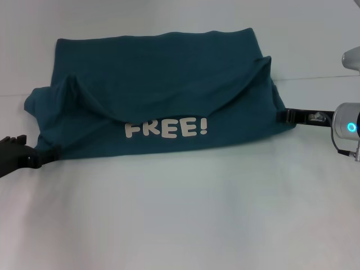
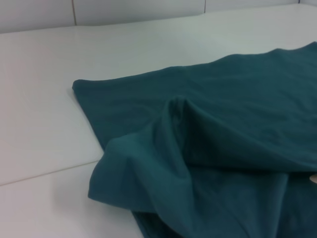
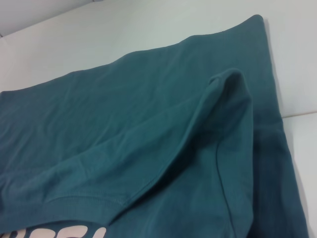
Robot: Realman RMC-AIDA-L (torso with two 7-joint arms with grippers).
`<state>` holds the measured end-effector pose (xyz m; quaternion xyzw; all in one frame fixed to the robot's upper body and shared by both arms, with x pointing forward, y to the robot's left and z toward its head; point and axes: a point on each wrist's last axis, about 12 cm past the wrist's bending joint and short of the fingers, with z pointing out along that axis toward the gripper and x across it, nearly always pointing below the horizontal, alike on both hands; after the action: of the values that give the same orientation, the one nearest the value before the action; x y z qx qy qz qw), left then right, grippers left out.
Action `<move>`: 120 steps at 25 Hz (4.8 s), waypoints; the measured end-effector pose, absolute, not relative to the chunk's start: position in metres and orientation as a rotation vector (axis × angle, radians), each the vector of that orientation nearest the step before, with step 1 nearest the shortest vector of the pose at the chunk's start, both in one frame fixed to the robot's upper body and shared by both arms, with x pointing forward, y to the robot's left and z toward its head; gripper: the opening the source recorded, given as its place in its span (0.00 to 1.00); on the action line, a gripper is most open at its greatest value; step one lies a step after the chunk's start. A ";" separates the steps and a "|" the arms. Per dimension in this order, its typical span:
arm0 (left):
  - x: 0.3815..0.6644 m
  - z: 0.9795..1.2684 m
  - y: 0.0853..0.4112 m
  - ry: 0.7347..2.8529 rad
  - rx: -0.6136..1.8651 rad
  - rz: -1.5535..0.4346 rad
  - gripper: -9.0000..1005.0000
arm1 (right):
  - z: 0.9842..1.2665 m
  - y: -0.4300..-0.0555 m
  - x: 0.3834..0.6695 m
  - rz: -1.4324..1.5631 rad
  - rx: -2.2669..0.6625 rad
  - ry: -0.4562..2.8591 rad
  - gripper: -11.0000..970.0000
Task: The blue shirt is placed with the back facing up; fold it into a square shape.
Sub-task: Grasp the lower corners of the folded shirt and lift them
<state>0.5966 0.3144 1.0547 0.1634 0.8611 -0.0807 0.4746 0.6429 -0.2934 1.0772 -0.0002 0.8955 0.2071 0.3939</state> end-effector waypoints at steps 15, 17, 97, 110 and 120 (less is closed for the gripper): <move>0.599 1.051 0.305 2.118 0.453 -0.167 0.93 | 1.076 -0.293 0.642 0.526 0.004 2.273 0.03; 0.600 1.051 0.304 2.120 0.452 -0.150 0.93 | 1.076 -0.293 0.642 0.527 0.004 2.273 0.03; 0.513 1.069 0.359 2.072 0.413 -0.682 0.04 | 1.023 -0.345 0.497 0.675 -0.237 1.939 0.03; 0.484 1.076 0.375 2.043 0.413 -0.744 0.04 | 1.007 -0.354 0.445 0.667 -0.225 1.897 0.03; 0.463 1.071 0.381 2.066 0.401 -0.773 0.04 | 1.007 -0.361 0.406 0.705 -0.219 1.847 0.03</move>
<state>0.4627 0.3809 1.0714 0.1612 0.8297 -0.3106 0.4348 0.4060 -0.3613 1.0073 -0.0922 0.7785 0.2973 0.5450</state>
